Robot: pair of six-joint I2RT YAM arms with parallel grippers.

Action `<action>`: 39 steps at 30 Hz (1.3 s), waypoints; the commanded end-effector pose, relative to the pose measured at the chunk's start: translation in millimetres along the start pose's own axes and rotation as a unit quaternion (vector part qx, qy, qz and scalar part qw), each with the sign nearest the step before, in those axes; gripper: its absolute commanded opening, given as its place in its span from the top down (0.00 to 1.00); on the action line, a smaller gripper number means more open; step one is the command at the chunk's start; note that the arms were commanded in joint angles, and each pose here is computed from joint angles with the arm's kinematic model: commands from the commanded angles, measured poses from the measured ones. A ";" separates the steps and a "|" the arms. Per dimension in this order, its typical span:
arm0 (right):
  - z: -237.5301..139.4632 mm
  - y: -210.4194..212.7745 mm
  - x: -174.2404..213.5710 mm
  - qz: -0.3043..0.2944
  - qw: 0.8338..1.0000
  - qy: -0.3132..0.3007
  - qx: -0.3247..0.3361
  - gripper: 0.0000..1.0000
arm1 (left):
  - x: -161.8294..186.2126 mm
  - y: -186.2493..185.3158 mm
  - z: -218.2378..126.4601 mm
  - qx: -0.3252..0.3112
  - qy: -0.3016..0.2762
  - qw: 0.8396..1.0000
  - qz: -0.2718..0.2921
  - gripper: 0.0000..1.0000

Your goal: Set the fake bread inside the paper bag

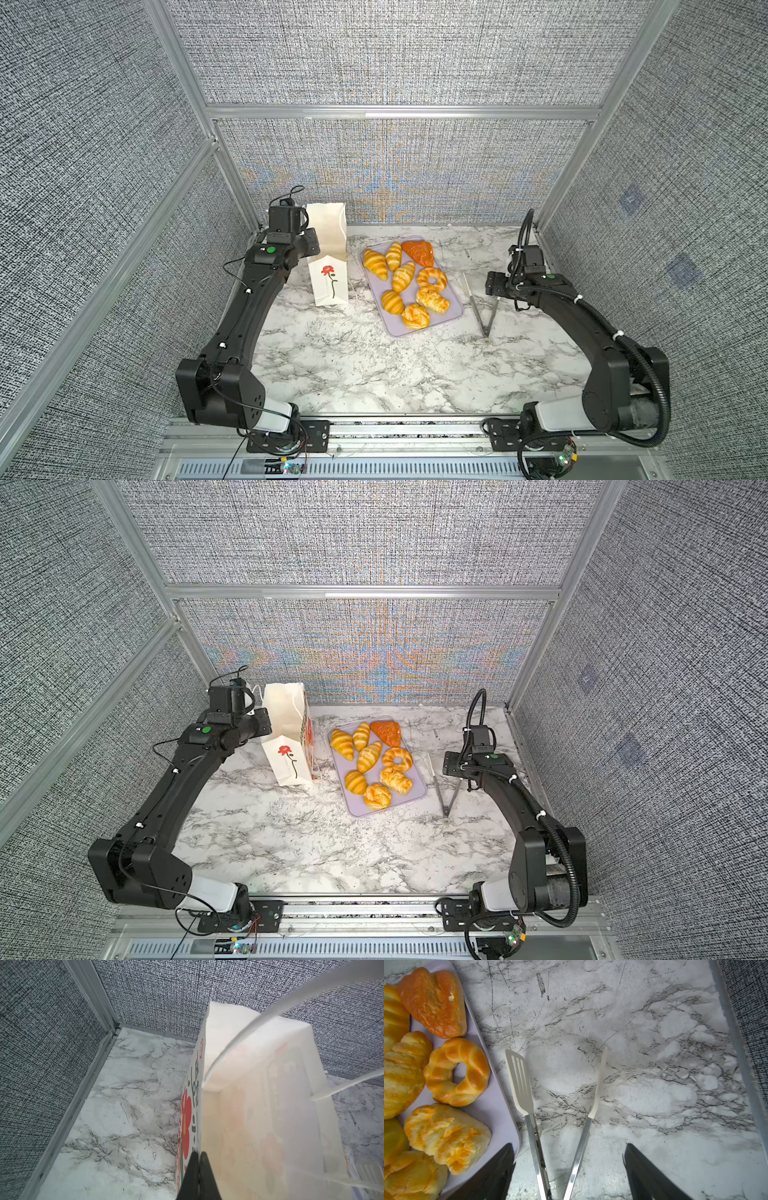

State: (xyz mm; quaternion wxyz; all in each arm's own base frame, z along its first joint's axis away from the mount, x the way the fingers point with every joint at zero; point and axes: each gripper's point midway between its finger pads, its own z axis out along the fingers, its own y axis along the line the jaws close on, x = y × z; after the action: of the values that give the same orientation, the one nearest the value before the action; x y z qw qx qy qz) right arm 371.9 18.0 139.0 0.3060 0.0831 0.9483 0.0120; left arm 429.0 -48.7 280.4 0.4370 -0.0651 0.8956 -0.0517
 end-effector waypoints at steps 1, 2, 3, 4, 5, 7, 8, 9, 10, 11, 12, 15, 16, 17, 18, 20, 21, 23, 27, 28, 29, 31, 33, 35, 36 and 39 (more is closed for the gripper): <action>0.1 -1.7 7.8 0.023 1.000 0.015 0.005 0.16 | -12.1 -1.1 2.3 0.016 -0.017 0.999 0.023 1.00; 0.4 -1.5 8.8 0.027 0.999 0.018 0.004 0.16 | -11.6 0.1 4.9 0.019 -0.014 0.999 0.022 1.00; 0.4 0.3 9.0 0.029 0.999 0.019 -0.001 0.17 | -11.1 0.1 7.2 0.022 -0.010 0.999 0.021 1.00; 0.9 2.6 10.1 0.029 0.999 0.022 -0.007 0.18 | -10.2 0.3 9.3 0.025 -0.007 0.999 0.020 1.00; 1.8 5.8 11.1 0.029 0.999 0.025 -0.016 0.19 | -8.4 0.7 12.0 0.026 -0.003 0.999 0.020 1.00; 4.5 13.0 13.5 0.026 0.999 0.034 -0.032 0.25 | -6.5 1.6 16.3 0.030 0.001 0.999 0.019 1.00; 6.1 16.2 15.7 0.025 0.998 0.040 -0.037 0.28 | -5.5 2.1 18.4 0.033 0.003 0.999 0.016 1.00; 8.2 19.6 17.5 0.023 0.998 0.047 -0.041 0.31 | -4.5 2.5 20.4 0.036 0.005 0.999 0.015 1.00; 10.1 21.5 18.7 0.020 0.998 0.053 -0.041 0.34 | -4.4 2.8 21.5 0.037 0.006 0.999 0.015 1.00; 11.0 26.1 20.0 0.011 0.997 0.059 -0.043 0.36 | -4.2 5.1 22.4 0.033 0.007 0.999 0.012 1.00; 11.6 31.0 20.8 -0.001 0.997 0.062 -0.042 0.37 | -3.6 6.0 22.9 0.030 0.008 0.999 0.011 1.00; 12.1 47.3 22.5 -0.043 0.996 0.065 -0.044 0.39 | -2.3 9.2 21.8 0.025 0.010 1.000 0.013 0.99; 13.2 52.4 23.9 -0.055 0.995 0.068 -0.044 0.39 | -1.8 9.5 20.9 0.024 0.010 1.000 0.014 0.97; 14.5 56.3 25.2 -0.065 0.994 0.071 -0.044 0.40 | -1.1 9.9 19.7 0.023 0.010 1.000 0.015 0.95; 16.2 60.6 26.9 -0.074 0.994 0.074 -0.044 0.40 | -0.6 9.7 18.5 0.024 0.009 1.000 0.015 0.91; 19.2 66.1 30.2 -0.090 0.991 0.084 -0.046 0.45 | 0.0 11.1 16.1 0.022 0.007 1.000 0.013 0.82; 20.4 68.5 31.8 -0.098 0.990 0.088 -0.045 0.47 | -0.3 12.5 14.8 0.019 0.004 1.000 0.011 0.76; 22.7 69.8 34.3 -0.114 0.988 0.096 -0.033 0.50 | 0.8 15.4 12.3 0.012 0.001 1.000 0.007 0.64; 23.0 63.4 33.4 -0.115 0.989 0.093 -0.009 0.51 | 0.9 19.3 3.4 0.002 -0.006 1.000 0.003 0.43; 22.2 61.4 33.0 -0.112 0.990 0.089 -0.005 0.51 | 0.1 20.8 -0.3 -0.001 -0.011 1.000 0.001 0.38; 21.1 60.2 32.3 -0.109 0.990 0.085 -0.002 0.51 | -0.6 22.3 -3.3 -0.005 -0.015 1.000 -0.001 0.32; 18.1 57.5 30.4 -0.101 0.992 0.074 0.002 0.51 | -2.6 25.6 -11.8 -0.012 -0.028 1.000 -0.007 0.24; 15.8 53.9 29.3 -0.092 0.994 0.064 0.009 0.51 | -5.6 27.5 -20.8 -0.014 -0.044 0.999 -0.014 0.16; 14.6 48.6 30.8 -0.083 0.995 0.060 0.020 0.51 | -6.9 27.3 -29.4 -0.012 -0.056 0.998 -0.016 0.11; 14.4 45.5 31.5 -0.080 0.995 0.059 0.025 0.51 | -8.2 27.1 -33.6 -0.010 -0.063 0.998 -0.018 0.10; 15.7 32.4 37.2 -0.060 0.995 0.068 0.043 0.51 | -10.3 24.4 -48.6 0.002 -0.084 0.996 -0.026 0.06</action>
State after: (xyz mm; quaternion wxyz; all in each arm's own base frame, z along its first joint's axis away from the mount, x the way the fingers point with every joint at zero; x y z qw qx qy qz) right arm 357.5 67.5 107.2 0.2346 0.0069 0.9717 -0.0258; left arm 395.8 -22.5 298.8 0.4802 -0.0805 0.8719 -0.0514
